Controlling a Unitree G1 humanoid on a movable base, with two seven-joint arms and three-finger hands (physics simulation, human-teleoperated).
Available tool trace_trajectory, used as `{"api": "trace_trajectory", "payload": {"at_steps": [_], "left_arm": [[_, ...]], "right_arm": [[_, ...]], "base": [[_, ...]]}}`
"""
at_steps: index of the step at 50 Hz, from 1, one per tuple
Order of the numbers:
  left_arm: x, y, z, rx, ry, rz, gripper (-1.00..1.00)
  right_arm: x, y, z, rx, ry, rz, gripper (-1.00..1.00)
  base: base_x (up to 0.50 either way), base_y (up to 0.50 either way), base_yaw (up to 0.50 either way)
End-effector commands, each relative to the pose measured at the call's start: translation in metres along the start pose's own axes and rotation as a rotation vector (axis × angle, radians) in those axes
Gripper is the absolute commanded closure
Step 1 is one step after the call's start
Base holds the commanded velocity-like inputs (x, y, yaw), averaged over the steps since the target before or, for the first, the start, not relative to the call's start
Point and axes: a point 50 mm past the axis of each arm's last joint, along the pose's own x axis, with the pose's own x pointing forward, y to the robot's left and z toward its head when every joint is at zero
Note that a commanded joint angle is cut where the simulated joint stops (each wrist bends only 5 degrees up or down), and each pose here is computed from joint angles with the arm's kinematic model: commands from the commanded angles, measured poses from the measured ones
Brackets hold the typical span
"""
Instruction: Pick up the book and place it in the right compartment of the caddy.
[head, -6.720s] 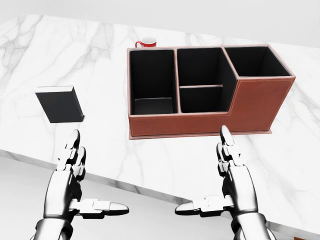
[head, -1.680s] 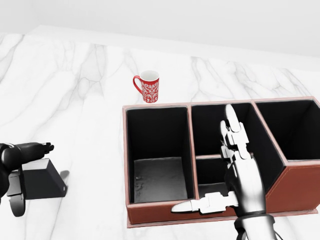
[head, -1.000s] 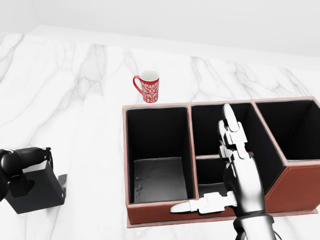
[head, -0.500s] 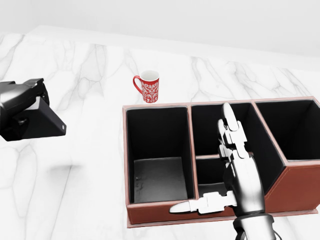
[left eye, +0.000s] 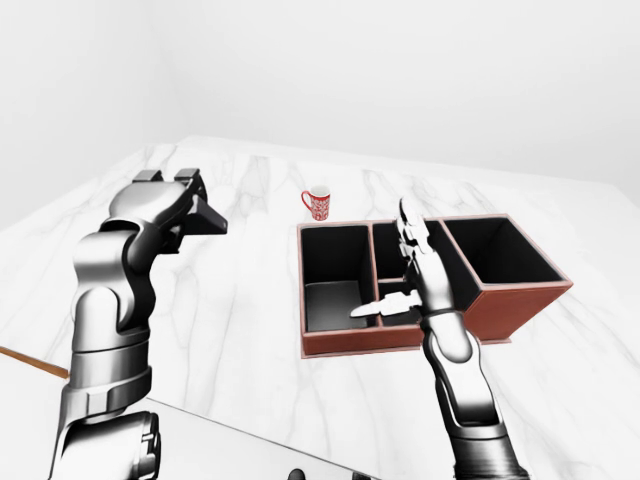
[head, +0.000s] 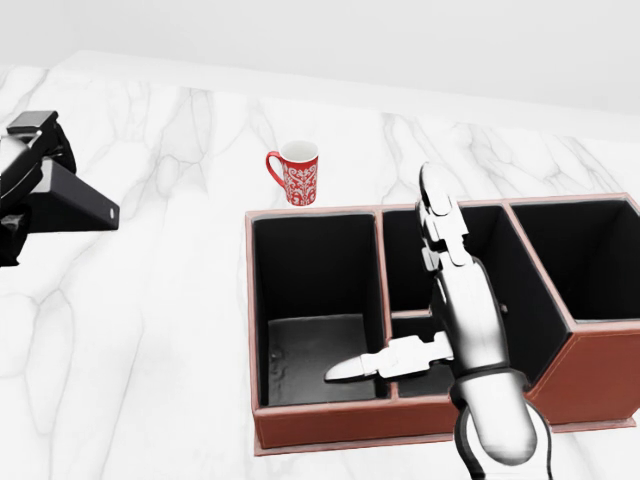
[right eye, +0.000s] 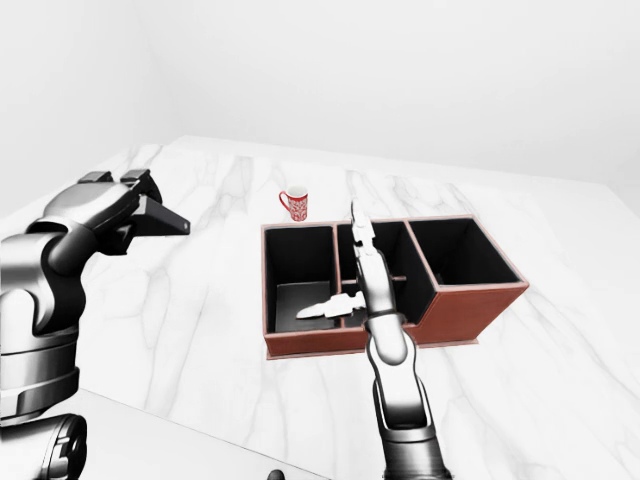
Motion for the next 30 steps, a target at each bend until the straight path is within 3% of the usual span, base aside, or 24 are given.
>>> {"api": "trace_trajectory", "payload": {"at_steps": [1, 8, 12, 14, 23, 25, 30], "left_arm": [[-0.029, 0.017, 0.007, 0.019, -0.022, 0.146, 1.00], [-0.044, 0.023, 0.014, 0.034, -0.045, 0.213, 1.00], [-0.054, 0.029, 0.016, 0.038, -0.055, 0.261, 1.00], [-0.055, 0.029, 0.017, 0.040, -0.056, 0.265, 1.00], [-0.060, 0.029, 0.021, 0.043, -0.071, 0.283, 1.00], [-0.060, 0.027, 0.022, 0.040, -0.073, 0.276, 1.00], [-0.060, 0.023, 0.025, 0.035, -0.080, 0.264, 1.00]], "right_arm": [[0.042, 0.003, 0.018, -0.054, -0.039, 0.032, -1.00], [0.063, 0.004, 0.053, -0.089, -0.171, 0.041, -1.00], [0.070, 0.005, 0.052, -0.097, -0.161, 0.045, -1.00], [0.072, 0.005, 0.065, -0.102, -0.211, 0.048, -1.00], [0.081, 0.011, 0.058, -0.103, -0.174, 0.053, -1.00], [0.082, 0.012, 0.073, -0.108, -0.230, 0.059, -1.00], [0.085, 0.017, 0.072, -0.116, -0.222, 0.069, -1.00]], "base": [[0.00, 0.00, 0.00], [0.00, 0.00, 0.00], [0.00, 0.00, 0.00], [0.00, 0.00, 0.00], [0.00, 0.00, 0.00], [0.00, 0.00, 0.00], [0.00, 0.00, 0.00]]}}
